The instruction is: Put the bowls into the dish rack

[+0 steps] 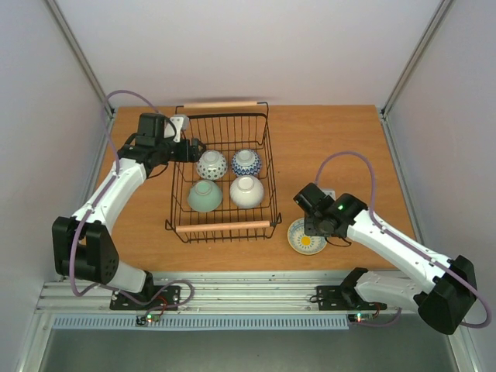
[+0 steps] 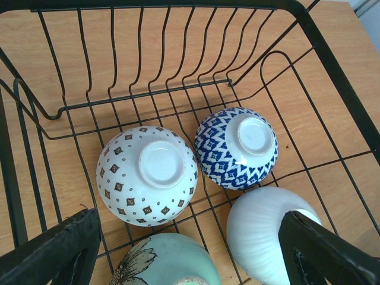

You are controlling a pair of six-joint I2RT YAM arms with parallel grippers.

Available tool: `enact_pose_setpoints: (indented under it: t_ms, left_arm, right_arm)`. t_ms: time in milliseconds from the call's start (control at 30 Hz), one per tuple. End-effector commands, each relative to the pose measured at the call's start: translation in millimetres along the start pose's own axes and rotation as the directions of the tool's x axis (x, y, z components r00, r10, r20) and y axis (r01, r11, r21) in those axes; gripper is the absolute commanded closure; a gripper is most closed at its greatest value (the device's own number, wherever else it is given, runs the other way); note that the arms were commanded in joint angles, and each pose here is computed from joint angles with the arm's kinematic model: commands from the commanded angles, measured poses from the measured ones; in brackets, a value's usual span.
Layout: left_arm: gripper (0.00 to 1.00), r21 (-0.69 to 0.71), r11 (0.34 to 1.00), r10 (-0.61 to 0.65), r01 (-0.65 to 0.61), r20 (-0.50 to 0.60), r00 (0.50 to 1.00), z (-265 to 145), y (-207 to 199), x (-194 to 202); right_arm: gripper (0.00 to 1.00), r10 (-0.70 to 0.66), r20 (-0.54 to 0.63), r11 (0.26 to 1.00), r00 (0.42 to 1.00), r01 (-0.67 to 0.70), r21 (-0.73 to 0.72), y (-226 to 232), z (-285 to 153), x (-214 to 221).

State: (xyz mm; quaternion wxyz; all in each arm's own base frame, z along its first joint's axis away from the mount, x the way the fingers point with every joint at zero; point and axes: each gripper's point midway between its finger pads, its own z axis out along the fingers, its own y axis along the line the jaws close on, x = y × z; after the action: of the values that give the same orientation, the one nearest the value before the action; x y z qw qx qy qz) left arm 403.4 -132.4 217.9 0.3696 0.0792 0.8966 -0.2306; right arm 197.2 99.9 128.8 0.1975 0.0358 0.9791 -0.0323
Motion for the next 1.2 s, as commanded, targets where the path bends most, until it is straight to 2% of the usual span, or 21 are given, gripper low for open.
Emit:
enact_pose_setpoints:
  t_ms: [0, 367, 700, 1000, 1067, 1167]
  left_arm:
    - [0.17, 0.011, 0.999, 0.044, -0.044, 0.045, 0.998, -7, -9, -18]
    - [0.17, 0.021, 0.999, 0.045, -0.045, 0.042, 0.998, -5, -10, -17]
    - [0.17, 0.024, 0.999, 0.045, -0.047, 0.045, 0.998, -5, -11, -17]
    - [0.17, 0.015, 0.999, 0.05, -0.05, 0.051, 0.997, -7, -9, -18]
    - [0.17, 0.014, 0.999, 0.05, -0.05, 0.052, 0.997, -7, -9, -18]
    - [0.17, 0.014, 0.999, 0.05, -0.051, 0.051, 0.997, -7, -10, -18]
  right_arm:
    - [0.57, 0.092, -0.083, 0.996, 0.992, -0.094, -0.014, -6, 9, 25]
    - [0.58, 0.142, -0.119, 0.988, 0.983, -0.134, 0.073, -25, 26, 48]
    - [0.61, 0.148, -0.134, 0.987, 0.98, -0.137, 0.083, -25, 35, 55]
    - [0.75, 0.145, -0.144, 0.988, 0.979, -0.135, 0.079, -22, 43, 57]
    - [0.8, 0.146, -0.146, 0.987, 0.978, -0.135, 0.084, -23, 43, 59]
    - [0.93, 0.149, -0.138, 0.986, 0.979, -0.138, 0.089, -25, 41, 57]
